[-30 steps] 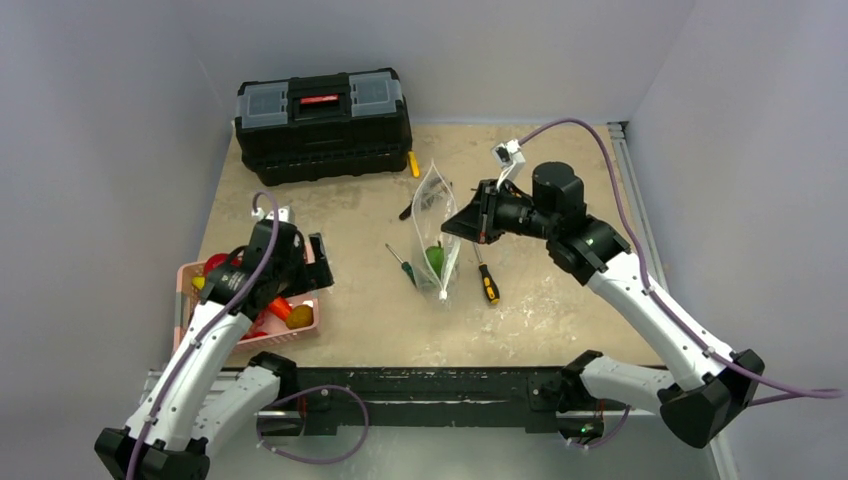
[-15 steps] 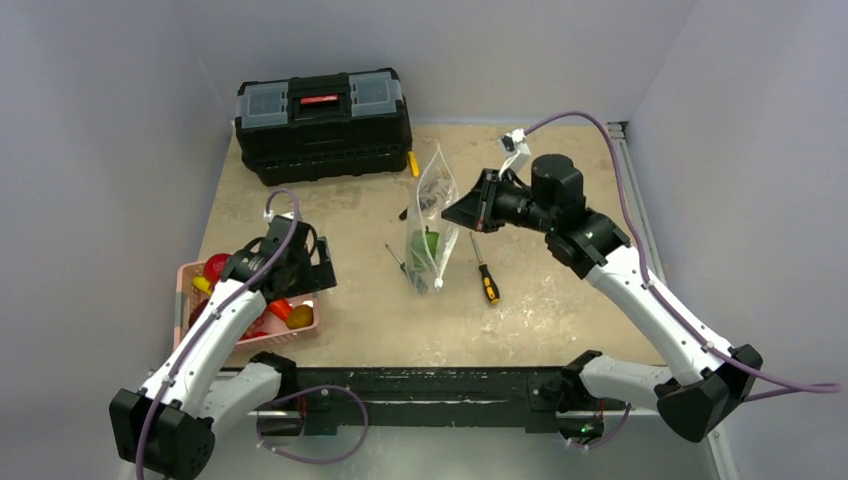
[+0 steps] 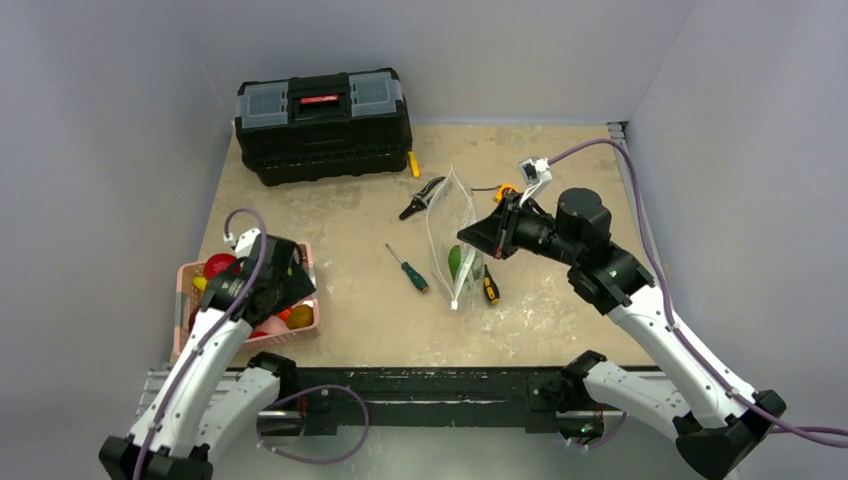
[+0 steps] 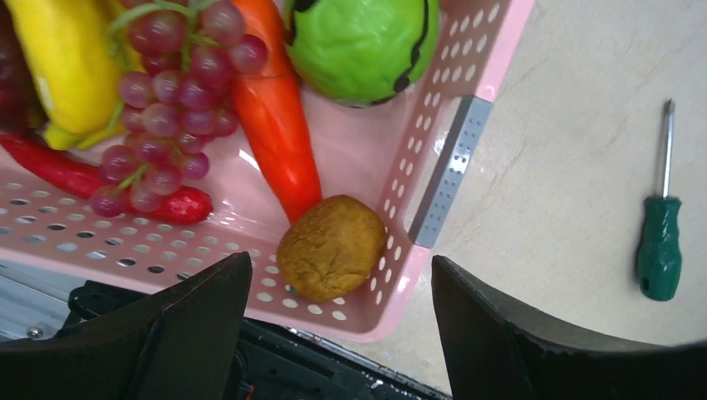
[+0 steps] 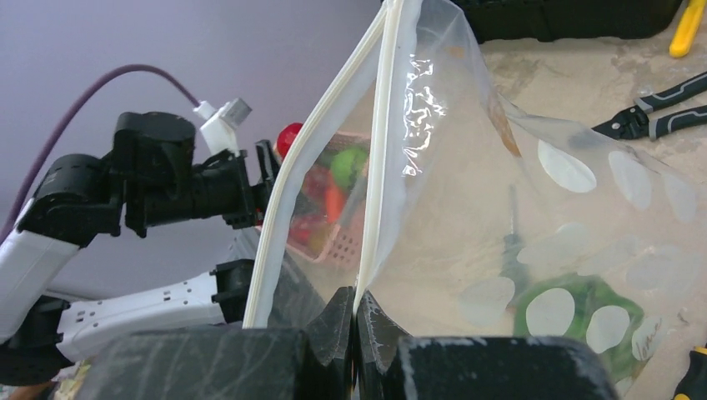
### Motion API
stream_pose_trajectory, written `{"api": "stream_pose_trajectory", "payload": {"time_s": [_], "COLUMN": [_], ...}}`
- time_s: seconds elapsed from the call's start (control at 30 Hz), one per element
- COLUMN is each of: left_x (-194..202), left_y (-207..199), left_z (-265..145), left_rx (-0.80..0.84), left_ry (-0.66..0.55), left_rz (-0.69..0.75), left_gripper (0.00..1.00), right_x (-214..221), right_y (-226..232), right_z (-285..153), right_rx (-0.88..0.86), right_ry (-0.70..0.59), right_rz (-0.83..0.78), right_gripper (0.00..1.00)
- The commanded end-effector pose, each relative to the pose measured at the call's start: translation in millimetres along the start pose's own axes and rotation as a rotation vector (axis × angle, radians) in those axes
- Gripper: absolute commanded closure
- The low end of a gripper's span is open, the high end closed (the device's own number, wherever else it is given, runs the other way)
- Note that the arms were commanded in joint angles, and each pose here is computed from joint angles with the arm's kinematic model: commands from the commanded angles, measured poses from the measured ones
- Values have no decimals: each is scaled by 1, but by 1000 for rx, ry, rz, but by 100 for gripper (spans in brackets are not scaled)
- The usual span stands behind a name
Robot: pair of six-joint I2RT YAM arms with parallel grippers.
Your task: Place the food in the zip-top bag and seal the zipper
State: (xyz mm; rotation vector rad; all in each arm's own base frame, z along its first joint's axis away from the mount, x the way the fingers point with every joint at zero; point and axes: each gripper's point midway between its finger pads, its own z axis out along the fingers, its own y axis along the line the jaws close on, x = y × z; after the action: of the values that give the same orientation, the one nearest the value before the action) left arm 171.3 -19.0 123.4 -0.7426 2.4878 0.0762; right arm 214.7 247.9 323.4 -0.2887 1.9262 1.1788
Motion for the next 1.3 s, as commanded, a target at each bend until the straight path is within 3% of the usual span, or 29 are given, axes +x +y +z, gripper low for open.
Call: {"api": "stream_pose_trajectory", "payload": {"time_s": [0.0, 0.2, 0.43, 0.73, 0.93, 1.1, 1.27], "left_x": [-14, -4, 15, 33, 56, 56, 37], "left_y": [29, 31, 15, 6, -3, 1, 7], "left_z": [-8, 4, 26, 35, 46, 51, 37], "left_rx": [-85, -178, -176, -154, -117, -138, -129], "left_ry": [-137, -46, 99, 207, 286, 256, 151], "left_rz": [-130, -79, 12, 42, -19, -61, -101], "left_gripper": [23, 24, 37, 32, 27, 38, 74], "right_x": [-4, -6, -6, -1, -1, 0, 2], "right_y": [7, 10, 15, 15, 16, 16, 15], "right_z": [1, 1, -1, -4, -2, -2, -4], "right_rx": [-56, -73, -99, -118, -133, -133, -132], "right_ry": [-49, -46, -43, -56, -66, -65, -68], "right_rz": [-17, -47, -70, -82, -73, -71, -61], "right_gripper": [100, 100, 100, 100, 100, 100, 100]}}
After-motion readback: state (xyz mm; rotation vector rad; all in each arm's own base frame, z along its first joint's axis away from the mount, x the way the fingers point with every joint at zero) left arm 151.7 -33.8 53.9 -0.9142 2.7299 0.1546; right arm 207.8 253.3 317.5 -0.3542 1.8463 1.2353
